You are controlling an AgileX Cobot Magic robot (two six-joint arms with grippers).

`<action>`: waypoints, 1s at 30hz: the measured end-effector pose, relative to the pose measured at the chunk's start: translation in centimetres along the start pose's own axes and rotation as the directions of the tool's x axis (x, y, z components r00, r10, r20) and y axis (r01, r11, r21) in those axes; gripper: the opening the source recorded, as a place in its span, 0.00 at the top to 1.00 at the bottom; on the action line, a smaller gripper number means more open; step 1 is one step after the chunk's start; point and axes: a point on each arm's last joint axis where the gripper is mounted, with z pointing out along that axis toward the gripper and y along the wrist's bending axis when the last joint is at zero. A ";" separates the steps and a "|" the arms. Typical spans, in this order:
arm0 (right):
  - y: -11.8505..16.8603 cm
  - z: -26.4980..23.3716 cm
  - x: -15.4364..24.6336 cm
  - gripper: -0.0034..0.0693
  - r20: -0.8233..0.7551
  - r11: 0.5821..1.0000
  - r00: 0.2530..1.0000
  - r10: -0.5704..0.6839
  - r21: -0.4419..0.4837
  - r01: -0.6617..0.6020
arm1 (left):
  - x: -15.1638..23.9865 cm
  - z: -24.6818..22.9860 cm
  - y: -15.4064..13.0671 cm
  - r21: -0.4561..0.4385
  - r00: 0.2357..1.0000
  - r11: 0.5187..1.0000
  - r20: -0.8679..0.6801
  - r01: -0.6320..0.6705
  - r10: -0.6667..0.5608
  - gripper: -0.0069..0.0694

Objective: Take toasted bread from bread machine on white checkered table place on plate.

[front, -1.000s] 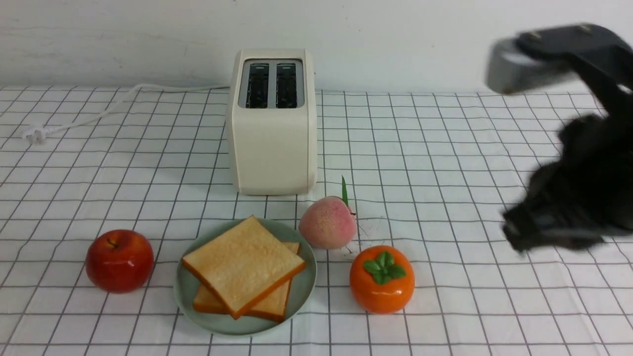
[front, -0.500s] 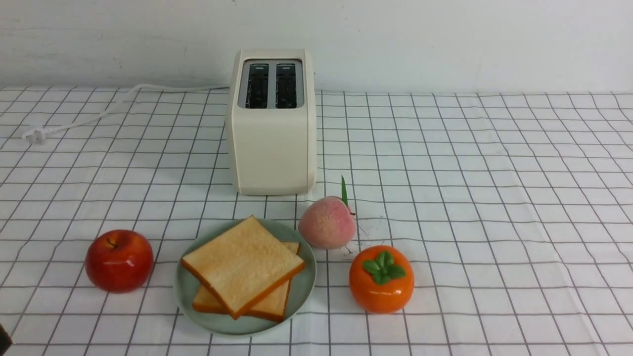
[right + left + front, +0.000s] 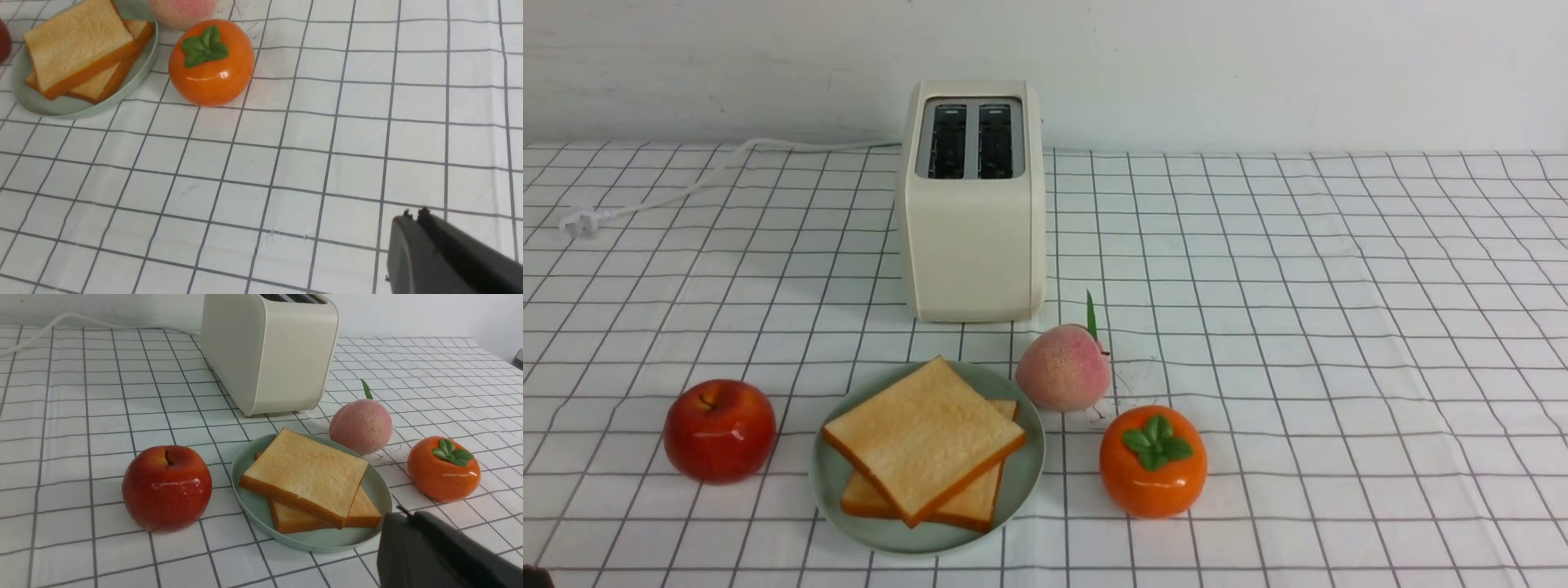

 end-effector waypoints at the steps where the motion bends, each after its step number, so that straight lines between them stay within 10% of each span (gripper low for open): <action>1: -0.2 -0.1 0.0 0.94 0.012 1.000 1.000 -0.007 0.012 0.007 | 0.0 0.0 0.0 -0.001 1.000 1.000 -0.001 0.000 0.000 0.93; 10: -3.0 2.4 4.0 0.98 0.327 0.984 0.943 -0.067 0.178 0.009 | 0.1 0.0 0.1 -0.008 1.000 1.000 -0.013 0.000 0.000 0.93; 30: -4.3 4.7 8.2 0.98 0.349 0.975 0.932 -0.095 0.223 0.016 | 0.1 0.0 0.1 -0.010 1.000 1.000 -0.015 0.000 0.000 0.92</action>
